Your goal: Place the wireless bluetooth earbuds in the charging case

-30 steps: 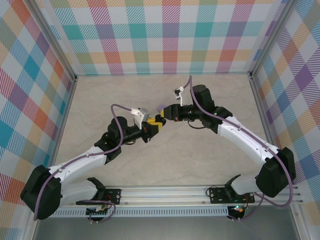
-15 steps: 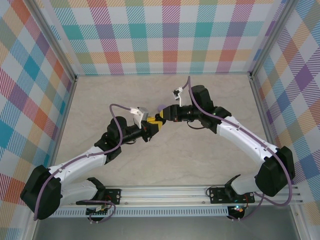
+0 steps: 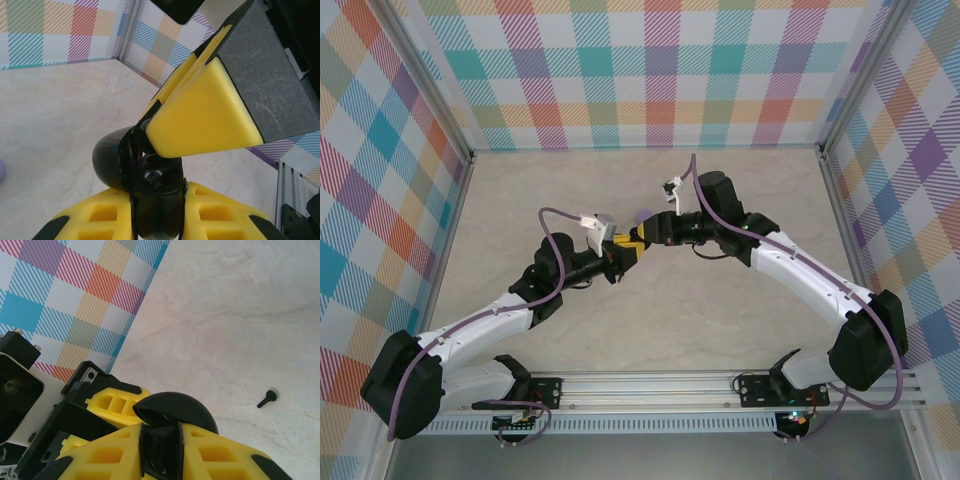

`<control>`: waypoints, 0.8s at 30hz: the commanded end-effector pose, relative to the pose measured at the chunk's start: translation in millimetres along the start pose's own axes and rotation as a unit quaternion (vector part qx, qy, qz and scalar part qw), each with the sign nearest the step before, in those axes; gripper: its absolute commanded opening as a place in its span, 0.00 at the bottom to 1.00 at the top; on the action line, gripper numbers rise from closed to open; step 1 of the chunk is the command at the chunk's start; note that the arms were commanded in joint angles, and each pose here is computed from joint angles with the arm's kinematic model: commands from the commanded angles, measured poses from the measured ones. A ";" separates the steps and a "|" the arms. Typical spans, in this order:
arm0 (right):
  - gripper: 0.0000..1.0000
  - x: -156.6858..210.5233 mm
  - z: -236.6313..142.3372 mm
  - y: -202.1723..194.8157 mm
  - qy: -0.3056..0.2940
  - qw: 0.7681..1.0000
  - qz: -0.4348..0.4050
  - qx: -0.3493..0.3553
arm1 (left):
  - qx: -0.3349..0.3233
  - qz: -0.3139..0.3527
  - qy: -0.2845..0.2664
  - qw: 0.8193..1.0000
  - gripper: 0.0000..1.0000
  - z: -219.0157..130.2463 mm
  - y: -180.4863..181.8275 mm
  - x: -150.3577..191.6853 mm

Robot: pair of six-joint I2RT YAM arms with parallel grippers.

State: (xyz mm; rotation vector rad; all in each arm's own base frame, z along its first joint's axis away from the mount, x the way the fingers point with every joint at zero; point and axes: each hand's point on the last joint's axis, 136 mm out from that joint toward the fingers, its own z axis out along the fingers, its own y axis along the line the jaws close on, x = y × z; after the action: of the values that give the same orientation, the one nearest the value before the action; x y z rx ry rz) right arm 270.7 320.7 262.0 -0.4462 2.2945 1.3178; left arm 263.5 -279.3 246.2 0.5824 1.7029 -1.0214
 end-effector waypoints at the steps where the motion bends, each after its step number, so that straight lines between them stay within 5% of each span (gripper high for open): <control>1: 0.24 -1.1 -0.5 9.3 0.005 1.000 -0.019 -0.005 | 0.008 0.016 -0.045 0.999 0.11 -4.9 -11.0 -27.5; 24: 0.44 -4.8 -10.1 14.4 -0.006 1.000 -0.029 0.009 | 0.009 0.018 -0.037 0.999 0.11 -4.9 -11.4 -24.9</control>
State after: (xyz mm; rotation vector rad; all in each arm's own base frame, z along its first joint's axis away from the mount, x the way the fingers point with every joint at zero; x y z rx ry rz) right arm 269.7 320.5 264.0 -0.4655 2.2978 1.2849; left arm 263.4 -278.8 246.3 0.5807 1.7044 -1.0194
